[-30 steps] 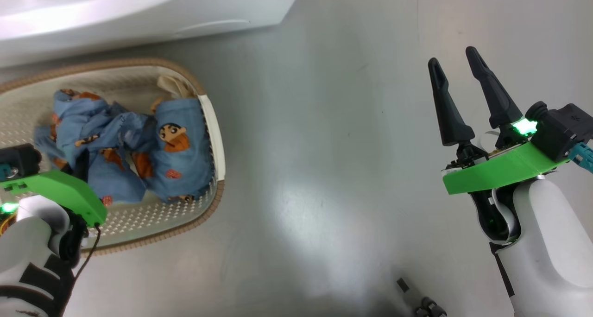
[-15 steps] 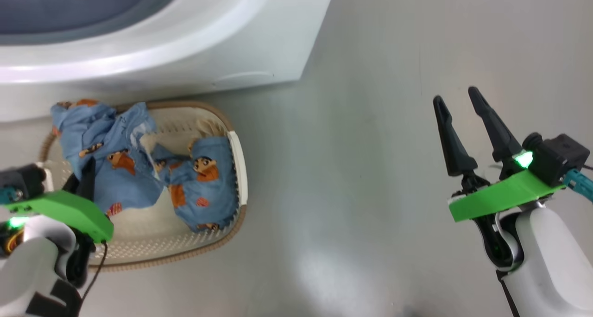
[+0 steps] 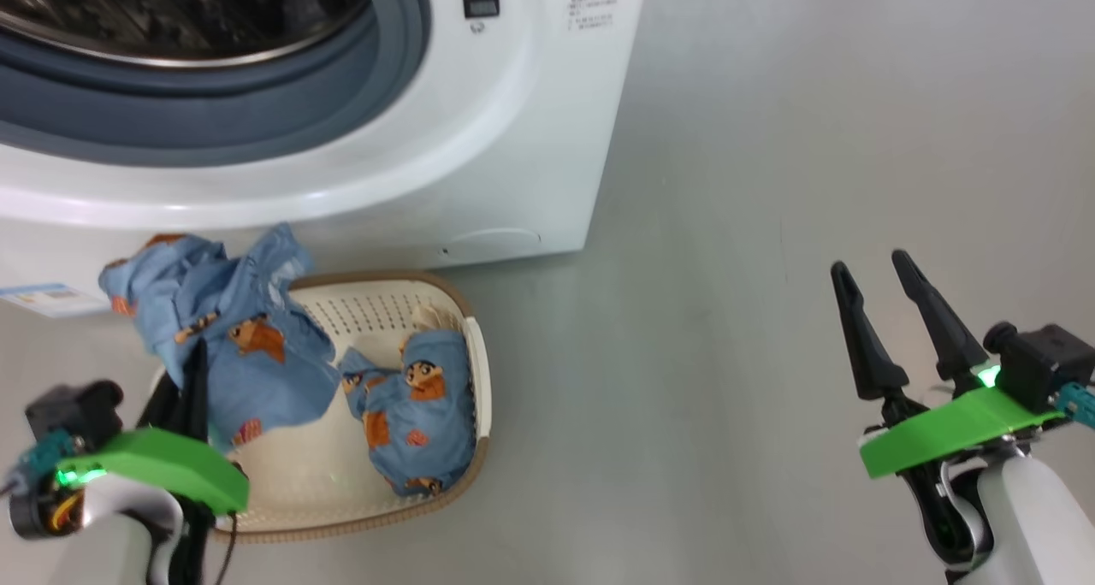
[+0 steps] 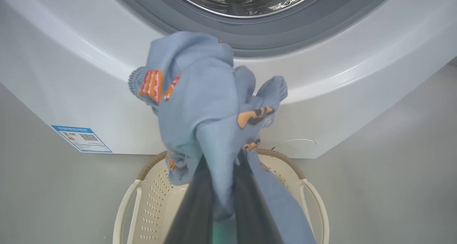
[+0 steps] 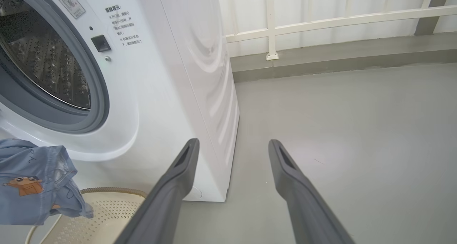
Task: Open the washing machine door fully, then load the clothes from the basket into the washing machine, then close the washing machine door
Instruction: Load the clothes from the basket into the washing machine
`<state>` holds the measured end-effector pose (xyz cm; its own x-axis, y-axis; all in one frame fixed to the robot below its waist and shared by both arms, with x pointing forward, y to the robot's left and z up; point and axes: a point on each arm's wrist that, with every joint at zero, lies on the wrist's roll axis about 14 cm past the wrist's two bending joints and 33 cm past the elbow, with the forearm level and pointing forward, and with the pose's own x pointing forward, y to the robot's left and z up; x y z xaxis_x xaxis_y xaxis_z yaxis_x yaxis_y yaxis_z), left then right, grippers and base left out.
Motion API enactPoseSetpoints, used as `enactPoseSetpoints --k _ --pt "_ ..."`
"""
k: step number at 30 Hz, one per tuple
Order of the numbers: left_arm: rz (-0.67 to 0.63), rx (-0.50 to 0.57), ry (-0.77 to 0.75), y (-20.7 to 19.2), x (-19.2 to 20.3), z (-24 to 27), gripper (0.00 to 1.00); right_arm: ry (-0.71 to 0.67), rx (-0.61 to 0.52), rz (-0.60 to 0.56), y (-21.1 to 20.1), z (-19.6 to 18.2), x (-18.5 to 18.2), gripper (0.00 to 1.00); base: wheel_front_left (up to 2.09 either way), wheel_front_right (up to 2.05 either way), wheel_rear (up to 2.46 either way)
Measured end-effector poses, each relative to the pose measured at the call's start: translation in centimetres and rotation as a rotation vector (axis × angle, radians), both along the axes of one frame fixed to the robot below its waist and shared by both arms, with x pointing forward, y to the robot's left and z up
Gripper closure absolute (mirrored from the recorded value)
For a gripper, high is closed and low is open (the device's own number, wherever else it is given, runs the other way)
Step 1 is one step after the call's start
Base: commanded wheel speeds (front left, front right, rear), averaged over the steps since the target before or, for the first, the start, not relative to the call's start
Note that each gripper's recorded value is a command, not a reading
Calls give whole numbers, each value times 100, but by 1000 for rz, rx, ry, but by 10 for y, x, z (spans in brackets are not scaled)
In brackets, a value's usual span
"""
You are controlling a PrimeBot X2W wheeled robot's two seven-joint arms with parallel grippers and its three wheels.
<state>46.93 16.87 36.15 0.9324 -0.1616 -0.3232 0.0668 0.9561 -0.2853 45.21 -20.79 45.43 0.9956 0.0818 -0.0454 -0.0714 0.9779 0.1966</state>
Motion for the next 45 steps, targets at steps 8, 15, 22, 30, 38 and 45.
enactPoseSetpoints --k 8,15,22,30,38,45 --pt "29 17 -111 6 -27 39 100 -20 7 -19 -6 14 -22 0 0 0 0" --pt "49 30 -198 8 -46 67 100 -29 4 -34 -12 20 -37 0 0 0 0" --pt "71 34 -249 9 -67 84 100 -39 6 -49 -17 25 -47 0 0 0 0" --pt "82 28 -271 7 -75 92 100 -33 8 -52 -18 23 -52 0 0 0 0" --pt "88 23 -286 7 -73 95 100 -30 8 -51 -17 22 -50 0 0 0 0" --pt "85 17 -284 5 -68 94 100 -20 13 -51 -16 18 -49 0 0 0 0"
